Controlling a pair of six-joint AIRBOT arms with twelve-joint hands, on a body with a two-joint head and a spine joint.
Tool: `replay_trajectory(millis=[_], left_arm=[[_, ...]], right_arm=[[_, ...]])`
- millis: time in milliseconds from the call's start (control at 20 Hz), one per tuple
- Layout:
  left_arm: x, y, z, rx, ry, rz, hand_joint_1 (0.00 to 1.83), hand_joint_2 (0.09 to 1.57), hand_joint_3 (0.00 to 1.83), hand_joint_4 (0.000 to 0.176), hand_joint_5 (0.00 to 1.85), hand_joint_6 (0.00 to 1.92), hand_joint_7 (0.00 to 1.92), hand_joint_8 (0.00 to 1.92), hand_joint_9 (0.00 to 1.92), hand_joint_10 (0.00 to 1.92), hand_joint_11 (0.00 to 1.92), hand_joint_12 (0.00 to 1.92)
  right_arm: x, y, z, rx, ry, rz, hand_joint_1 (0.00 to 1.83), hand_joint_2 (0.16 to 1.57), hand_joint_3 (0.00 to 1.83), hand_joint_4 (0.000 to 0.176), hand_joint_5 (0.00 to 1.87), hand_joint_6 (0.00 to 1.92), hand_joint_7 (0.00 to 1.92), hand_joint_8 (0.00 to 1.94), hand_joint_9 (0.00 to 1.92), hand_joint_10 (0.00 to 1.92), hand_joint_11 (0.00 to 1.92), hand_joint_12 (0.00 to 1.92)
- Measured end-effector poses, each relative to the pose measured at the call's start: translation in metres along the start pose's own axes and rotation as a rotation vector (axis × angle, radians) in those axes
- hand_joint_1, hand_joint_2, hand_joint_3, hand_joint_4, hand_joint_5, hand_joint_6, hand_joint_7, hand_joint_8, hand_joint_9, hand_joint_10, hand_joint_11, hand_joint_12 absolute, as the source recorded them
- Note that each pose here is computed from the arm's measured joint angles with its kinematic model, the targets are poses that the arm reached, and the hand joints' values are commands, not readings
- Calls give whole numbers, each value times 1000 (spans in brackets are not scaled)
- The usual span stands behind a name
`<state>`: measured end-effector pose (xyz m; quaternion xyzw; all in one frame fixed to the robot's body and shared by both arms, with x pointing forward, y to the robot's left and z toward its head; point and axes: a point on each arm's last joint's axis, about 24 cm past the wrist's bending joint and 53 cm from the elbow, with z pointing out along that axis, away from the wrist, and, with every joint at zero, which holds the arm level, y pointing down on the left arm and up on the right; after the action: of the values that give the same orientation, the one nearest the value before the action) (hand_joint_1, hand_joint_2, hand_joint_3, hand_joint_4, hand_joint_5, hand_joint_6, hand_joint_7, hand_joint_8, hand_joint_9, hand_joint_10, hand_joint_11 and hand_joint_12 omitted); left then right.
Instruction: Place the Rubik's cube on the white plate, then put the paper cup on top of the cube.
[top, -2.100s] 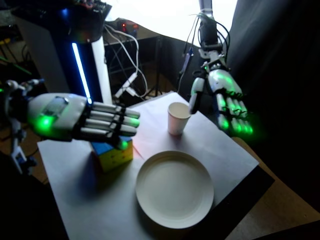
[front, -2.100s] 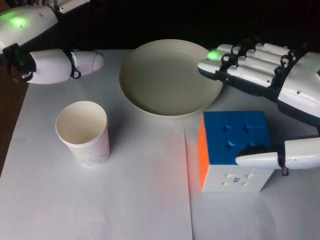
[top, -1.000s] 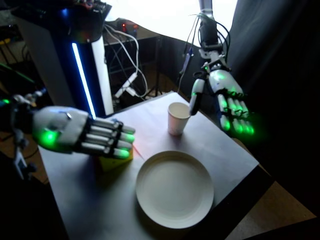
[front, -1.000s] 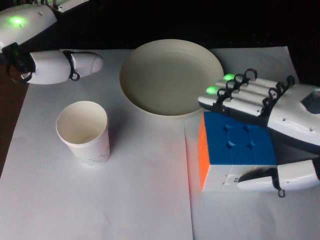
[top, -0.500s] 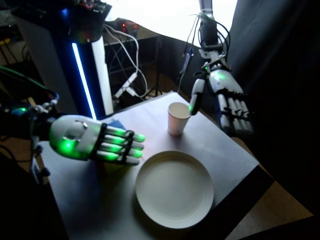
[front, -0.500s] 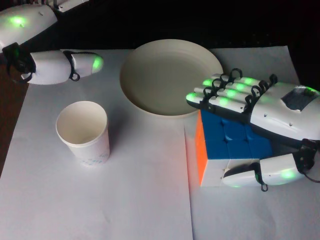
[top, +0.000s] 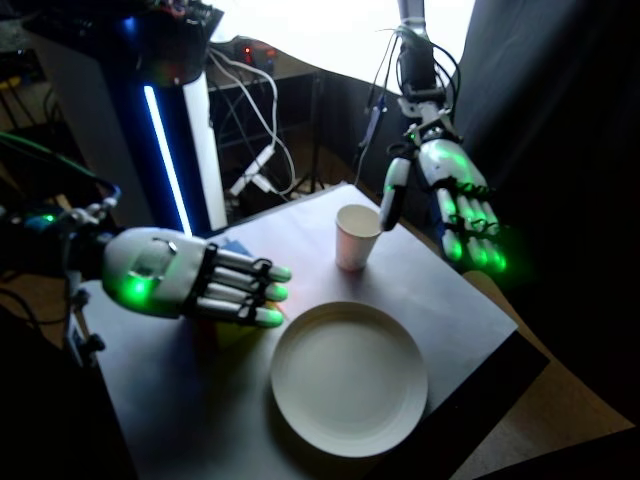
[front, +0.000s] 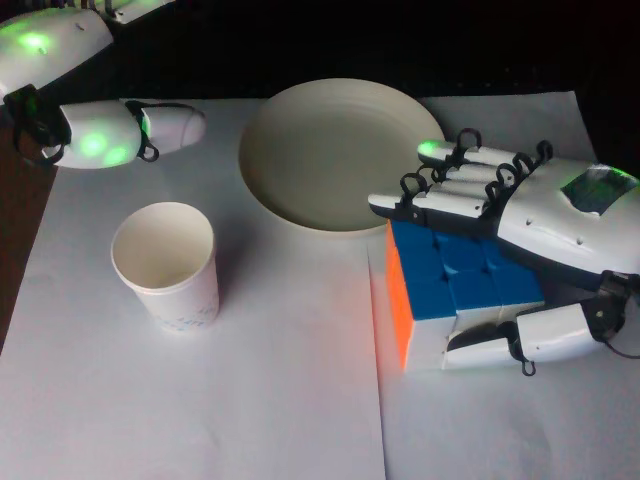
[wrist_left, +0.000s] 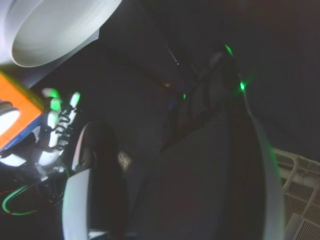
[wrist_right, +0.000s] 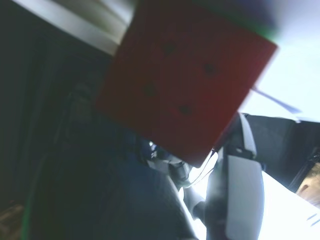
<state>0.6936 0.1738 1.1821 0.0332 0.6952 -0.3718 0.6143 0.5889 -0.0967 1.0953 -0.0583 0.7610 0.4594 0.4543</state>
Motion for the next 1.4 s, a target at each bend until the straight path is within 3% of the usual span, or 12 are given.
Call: replay_trajectory(millis=[150, 300, 450, 500, 550, 650, 850, 950, 1100, 1250, 1300, 1400], left_arm=[[0, 0, 0, 0, 0, 0, 411, 1256, 0, 130, 6, 1, 0, 0, 0, 0, 0, 156], [0, 0, 0, 1, -1, 0, 414, 1267, 0, 119, 10, 0, 0, 0, 0, 0, 0, 208], [1, 1, -1, -2, 0, -2, 428, 1266, 0, 135, 12, 0, 0, 0, 0, 0, 0, 127], [0, 1, -1, -2, -1, -3, 437, 1270, 2, 131, 12, 0, 0, 0, 0, 0, 0, 122], [0, 1, -1, -2, -1, -3, 444, 1270, 0, 122, 13, 1, 0, 0, 0, 0, 0, 160], [0, 1, -1, -2, -2, -3, 420, 1262, 0, 138, 15, 1, 0, 0, 0, 0, 0, 216], [0, 1, -1, -2, -4, -5, 441, 1279, 2, 110, 19, 0, 0, 0, 0, 0, 0, 169], [0, 1, -1, -2, -4, -5, 439, 1270, 0, 133, 21, 1, 0, 0, 0, 0, 0, 196], [0, 2, -1, -4, -5, -8, 428, 1279, 0, 102, 22, 1, 0, 0, 0, 0, 0, 262], [2, 4, -3, -8, 0, -7, 432, 1266, 0, 141, 26, 1, 0, 0, 0, 0, 0, 172], [3, 4, -3, -9, 2, -7, 428, 1279, 1, 114, 26, 0, 0, 0, 0, 0, 0, 126], [1, 4, -3, -9, -4, -11, 415, 1279, 0, 112, 15, 2, 0, 0, 0, 0, 0, 270]], right_arm=[[-1, 0, 0, -1, -3, -3, 1099, 1069, 3, 0, 184, 1373, 398, 1347, 523, 1688, 573, 1920], [-3, 0, 1, 0, -6, 2, 1171, 1055, 0, 0, 267, 1456, 554, 1424, 723, 1614, 694, 1921], [-3, 1, 1, -2, -7, -1, 1205, 1071, 1, 0, 311, 1589, 564, 1647, 723, 1883, 790, 1921], [-4, 0, 1, -1, -8, -1, 1307, 1131, 46, 0, 350, 1584, 775, 1382, 804, 1848, 862, 1921], [-4, 0, 1, -1, -8, -2, 1205, 1228, 52, 0, 584, 1414, 840, 1483, 987, 1900, 1052, 1921], [-6, 1, 2, -6, -15, -2, 1180, 1250, 36, 0, 577, 1465, 825, 1469, 902, 1885, 1003, 1921], [-6, 2, 5, -14, -19, 1, 1172, 1261, 3, 0, 583, 1472, 829, 1414, 830, 1732, 815, 1921], [-6, 3, 8, -17, -20, 1, 1164, 1260, 1, 0, 625, 1415, 804, 1482, 819, 1892, 894, 1921], [-6, 4, 9, -20, -20, 4, 1178, 1249, 0, 0, 639, 1451, 850, 1399, 941, 1868, 981, 1921], [-7, 5, 10, -20, -17, -4, 1161, 1264, 0, 0, 661, 1419, 786, 1506, 882, 1921, 1007, 1921], [-8, 6, 9, -19, -15, -9, 1166, 1258, 0, 0, 676, 1411, 799, 1469, 877, 1921, 996, 1921], [-9, 9, 7, -20, -5, -32, 1167, 1262, 0, 0, 664, 1416, 803, 1472, 890, 1921, 1018, 1921]])
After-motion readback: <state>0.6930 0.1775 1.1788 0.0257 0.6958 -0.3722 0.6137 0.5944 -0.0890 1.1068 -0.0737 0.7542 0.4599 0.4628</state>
